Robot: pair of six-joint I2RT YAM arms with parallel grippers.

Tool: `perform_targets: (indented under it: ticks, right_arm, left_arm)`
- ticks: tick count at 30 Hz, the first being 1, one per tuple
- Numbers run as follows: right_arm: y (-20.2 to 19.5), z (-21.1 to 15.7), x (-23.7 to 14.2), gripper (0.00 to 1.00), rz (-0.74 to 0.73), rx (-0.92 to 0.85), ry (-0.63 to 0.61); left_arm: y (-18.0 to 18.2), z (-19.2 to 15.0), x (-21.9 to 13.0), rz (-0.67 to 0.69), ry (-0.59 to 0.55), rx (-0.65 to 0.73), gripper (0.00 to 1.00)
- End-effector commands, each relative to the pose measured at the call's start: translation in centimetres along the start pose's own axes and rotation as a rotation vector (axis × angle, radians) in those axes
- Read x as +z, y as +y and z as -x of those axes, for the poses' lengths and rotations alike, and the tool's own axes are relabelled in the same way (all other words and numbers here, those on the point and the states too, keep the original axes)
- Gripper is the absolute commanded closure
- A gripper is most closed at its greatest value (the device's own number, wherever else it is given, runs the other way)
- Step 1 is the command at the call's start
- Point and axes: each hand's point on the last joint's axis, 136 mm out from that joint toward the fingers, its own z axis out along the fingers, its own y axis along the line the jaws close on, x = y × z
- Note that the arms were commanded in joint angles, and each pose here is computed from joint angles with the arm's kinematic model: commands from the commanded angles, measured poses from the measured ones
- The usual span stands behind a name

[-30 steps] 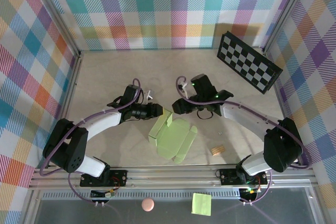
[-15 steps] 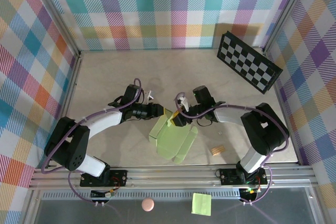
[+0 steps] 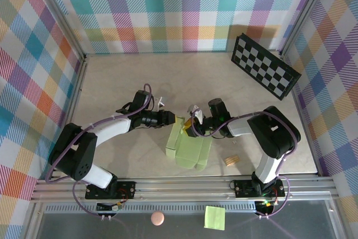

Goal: Fold the paper box

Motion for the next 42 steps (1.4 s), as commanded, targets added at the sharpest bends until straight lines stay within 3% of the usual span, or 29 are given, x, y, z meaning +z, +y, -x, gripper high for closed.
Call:
perform_targets:
  ticks: [1, 10, 25, 42]
  right_arm:
    - [-0.8, 1.0, 0.4, 0.61, -0.024, -0.073, -0.06]
    - [-1.3, 1.2, 0.6, 0.62, -0.04, -0.077, -0.066]
    - [-1.3, 1.1, -2.3, 0.63, -0.101, -0.088, -0.077]
    - [0.0, 2.5, -1.1, 0.46, 0.188, -0.201, -0.017]
  left_arm:
    - [1.2, -1.6, 1.0, 0.016, 0.066, -0.056, 0.63]
    - [1.1, -1.2, 1.0, 0.025, 0.053, -0.053, 0.63]
    - [1.4, -1.4, 0.6, 0.049, 0.049, -0.044, 0.63]
    - [0.9, -1.6, 0.8, 0.029, 0.091, -0.041, 0.63]
